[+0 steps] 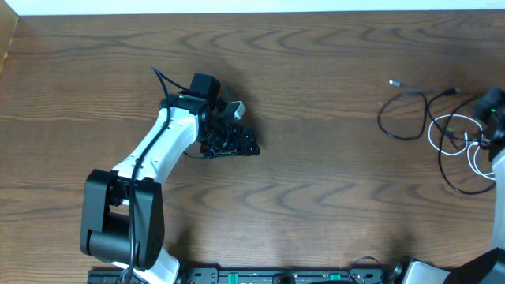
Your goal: Untangle cables
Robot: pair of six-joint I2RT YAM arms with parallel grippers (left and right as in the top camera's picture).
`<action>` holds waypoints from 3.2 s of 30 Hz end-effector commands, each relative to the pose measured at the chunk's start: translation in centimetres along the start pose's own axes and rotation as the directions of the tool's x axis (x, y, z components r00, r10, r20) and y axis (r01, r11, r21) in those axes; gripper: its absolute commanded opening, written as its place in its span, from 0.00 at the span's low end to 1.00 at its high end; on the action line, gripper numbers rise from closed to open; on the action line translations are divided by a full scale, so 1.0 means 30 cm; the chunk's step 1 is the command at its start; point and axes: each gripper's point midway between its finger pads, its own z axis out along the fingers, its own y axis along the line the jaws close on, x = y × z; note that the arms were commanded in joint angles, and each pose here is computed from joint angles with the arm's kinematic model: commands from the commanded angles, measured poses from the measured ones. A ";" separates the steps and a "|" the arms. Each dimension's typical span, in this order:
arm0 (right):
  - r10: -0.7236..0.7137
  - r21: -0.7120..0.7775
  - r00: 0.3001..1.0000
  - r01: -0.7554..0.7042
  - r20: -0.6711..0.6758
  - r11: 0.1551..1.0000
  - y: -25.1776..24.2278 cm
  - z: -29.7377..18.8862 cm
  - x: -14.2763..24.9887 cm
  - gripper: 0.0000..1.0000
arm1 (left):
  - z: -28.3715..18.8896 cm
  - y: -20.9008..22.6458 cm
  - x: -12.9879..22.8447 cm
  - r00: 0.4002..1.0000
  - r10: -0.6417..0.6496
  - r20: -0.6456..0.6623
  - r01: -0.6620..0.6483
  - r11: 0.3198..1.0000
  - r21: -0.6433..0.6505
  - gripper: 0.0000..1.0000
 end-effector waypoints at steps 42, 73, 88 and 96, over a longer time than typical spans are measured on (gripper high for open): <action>-0.428 -0.672 0.879 0.189 -0.209 0.716 0.622 -0.170 0.411 0.75 | -0.147 0.289 -0.088 0.964 -0.142 0.225 0.237 0.842 -0.485 0.98; -0.581 -0.599 0.785 0.365 -0.214 0.713 0.466 -0.379 0.621 0.99 | -0.279 0.245 0.230 0.947 -0.185 0.264 0.292 0.842 -0.455 0.99; -0.382 -0.640 0.914 0.375 0.135 0.671 0.298 -0.607 0.577 0.99 | -0.692 0.058 0.343 0.546 0.145 0.825 0.221 0.925 -0.309 0.99; -0.446 -0.629 0.894 0.370 0.041 0.684 0.246 -0.592 0.659 0.99 | -0.733 0.037 0.373 0.487 0.158 0.859 0.205 0.935 -0.289 0.99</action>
